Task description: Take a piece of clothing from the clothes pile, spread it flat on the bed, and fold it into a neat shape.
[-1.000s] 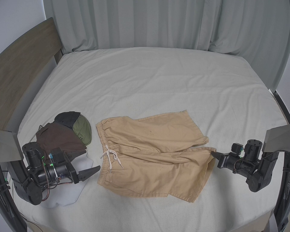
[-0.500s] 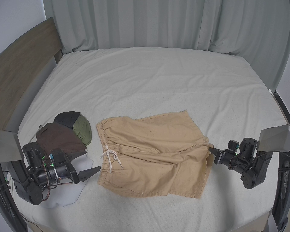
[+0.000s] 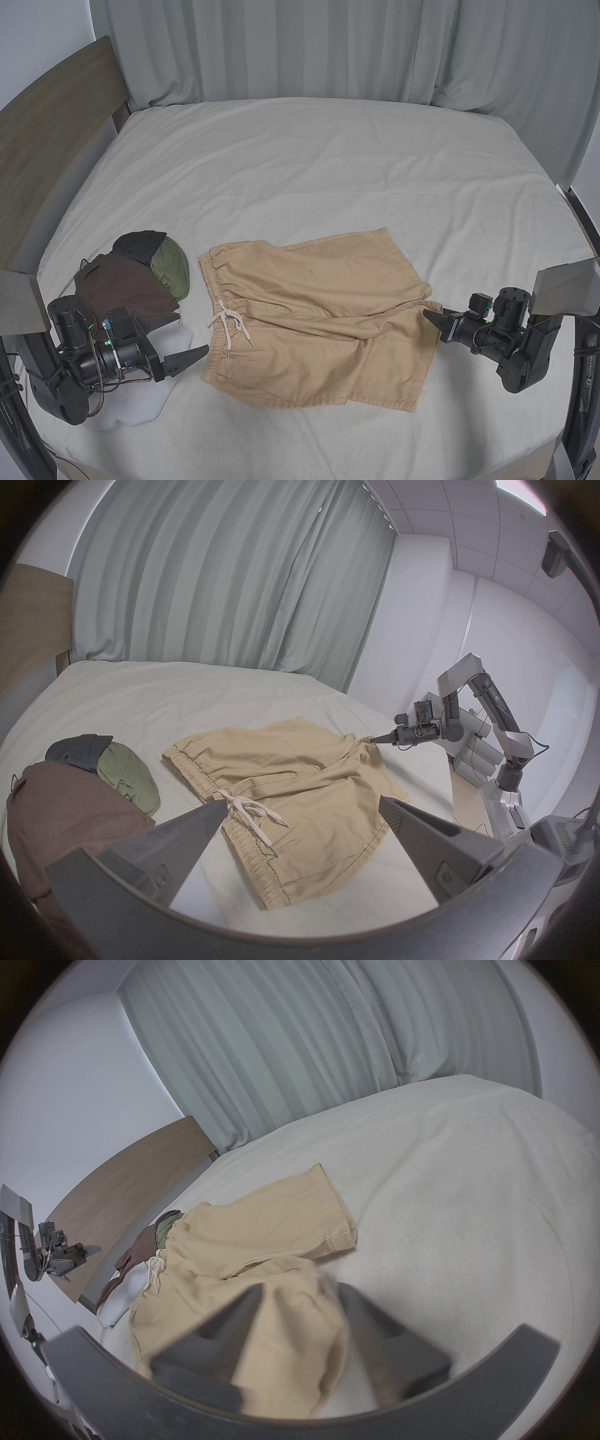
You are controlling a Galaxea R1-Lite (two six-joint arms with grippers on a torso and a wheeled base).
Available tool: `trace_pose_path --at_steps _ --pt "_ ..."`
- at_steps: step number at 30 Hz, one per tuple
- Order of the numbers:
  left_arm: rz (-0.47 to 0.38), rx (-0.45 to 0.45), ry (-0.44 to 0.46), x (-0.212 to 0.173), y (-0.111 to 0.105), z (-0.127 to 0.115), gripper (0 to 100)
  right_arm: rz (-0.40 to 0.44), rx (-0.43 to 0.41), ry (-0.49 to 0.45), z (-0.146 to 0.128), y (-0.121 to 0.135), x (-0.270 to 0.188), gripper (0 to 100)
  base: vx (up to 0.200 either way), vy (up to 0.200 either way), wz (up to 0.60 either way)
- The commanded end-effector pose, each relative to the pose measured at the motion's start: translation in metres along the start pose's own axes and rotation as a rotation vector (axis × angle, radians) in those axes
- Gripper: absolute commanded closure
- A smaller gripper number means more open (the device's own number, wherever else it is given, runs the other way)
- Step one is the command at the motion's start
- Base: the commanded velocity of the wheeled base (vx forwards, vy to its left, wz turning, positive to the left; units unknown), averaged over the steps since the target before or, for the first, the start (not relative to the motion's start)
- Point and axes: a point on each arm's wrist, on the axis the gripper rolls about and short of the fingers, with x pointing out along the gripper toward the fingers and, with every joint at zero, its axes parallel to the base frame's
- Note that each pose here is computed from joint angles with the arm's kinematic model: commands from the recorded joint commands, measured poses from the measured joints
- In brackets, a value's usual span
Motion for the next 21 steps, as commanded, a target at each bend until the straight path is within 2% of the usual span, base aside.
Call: trace_pose_path --at_steps 1,9,13,17,21 --pt "0.001 0.0 0.0 0.0 0.0 0.0 0 0.012 -0.005 -0.006 0.008 0.009 -0.012 0 0.0 0.0 0.0" --pt "-0.001 -0.009 0.009 0.0 0.0 -0.003 0 0.032 -0.002 0.067 0.001 0.028 -0.04 0 0.0 0.0 0.0" --pt "-0.007 -0.035 0.035 -0.002 -0.004 -0.009 0 0.041 -0.033 0.102 -0.006 0.033 -0.047 0 0.0 0.0 0.0" --pt "-0.008 -0.05 0.046 0.002 0.0 -0.014 0 0.067 -0.044 0.108 -0.005 0.04 -0.05 0 0.0 0.0 0.0" --pt "-0.007 -0.106 0.09 0.005 0.002 -0.029 0 0.095 -0.055 0.101 -0.004 0.045 -0.047 0 0.0 0.0 0.0"
